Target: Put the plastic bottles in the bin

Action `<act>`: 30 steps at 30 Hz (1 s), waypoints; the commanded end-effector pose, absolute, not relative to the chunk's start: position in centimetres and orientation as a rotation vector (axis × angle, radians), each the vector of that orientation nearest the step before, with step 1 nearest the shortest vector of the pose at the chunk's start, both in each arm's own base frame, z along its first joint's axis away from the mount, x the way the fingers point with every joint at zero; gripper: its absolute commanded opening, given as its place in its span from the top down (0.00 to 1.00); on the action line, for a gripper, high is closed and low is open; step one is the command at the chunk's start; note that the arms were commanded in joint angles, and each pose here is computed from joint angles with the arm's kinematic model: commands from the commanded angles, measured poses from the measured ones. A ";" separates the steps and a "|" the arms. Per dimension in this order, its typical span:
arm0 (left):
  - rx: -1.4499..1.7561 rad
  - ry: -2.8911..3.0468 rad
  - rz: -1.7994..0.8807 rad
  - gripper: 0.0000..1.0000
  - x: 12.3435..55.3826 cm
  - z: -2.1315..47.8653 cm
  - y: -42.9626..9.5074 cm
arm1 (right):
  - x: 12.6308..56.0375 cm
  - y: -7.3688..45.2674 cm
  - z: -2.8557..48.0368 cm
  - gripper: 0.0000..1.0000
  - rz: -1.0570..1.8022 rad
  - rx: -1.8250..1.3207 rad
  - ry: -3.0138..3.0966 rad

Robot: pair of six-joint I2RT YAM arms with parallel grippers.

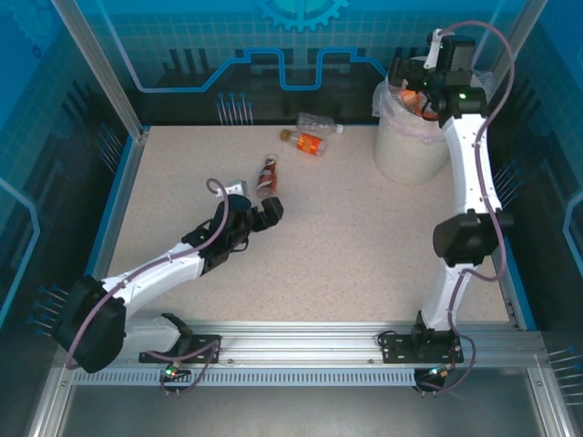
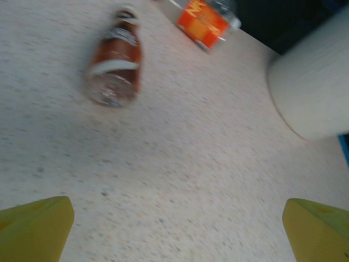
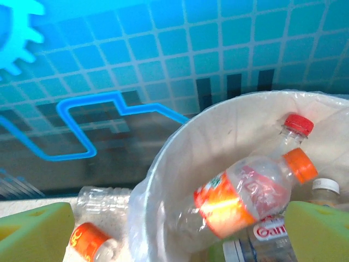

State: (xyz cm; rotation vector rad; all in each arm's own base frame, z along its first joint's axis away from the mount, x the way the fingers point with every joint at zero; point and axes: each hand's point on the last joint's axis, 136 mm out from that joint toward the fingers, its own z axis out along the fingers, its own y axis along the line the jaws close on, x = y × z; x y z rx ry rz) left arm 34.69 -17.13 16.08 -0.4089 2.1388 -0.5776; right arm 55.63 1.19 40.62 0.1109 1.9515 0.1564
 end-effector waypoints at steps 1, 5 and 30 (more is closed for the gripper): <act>-0.515 2.220 -0.429 0.01 35.8 14.6 -14.6 | 52.3 2.5 42.6 0.00 0.195 -0.002 1.914; -0.470 2.316 -0.350 0.01 38.1 13.4 -14.7 | 48.3 4.1 42.1 0.00 0.287 -0.046 1.885; -0.274 2.657 -0.257 0.02 52.1 5.2 -14.8 | 30.7 9.2 29.3 0.00 0.775 0.093 1.915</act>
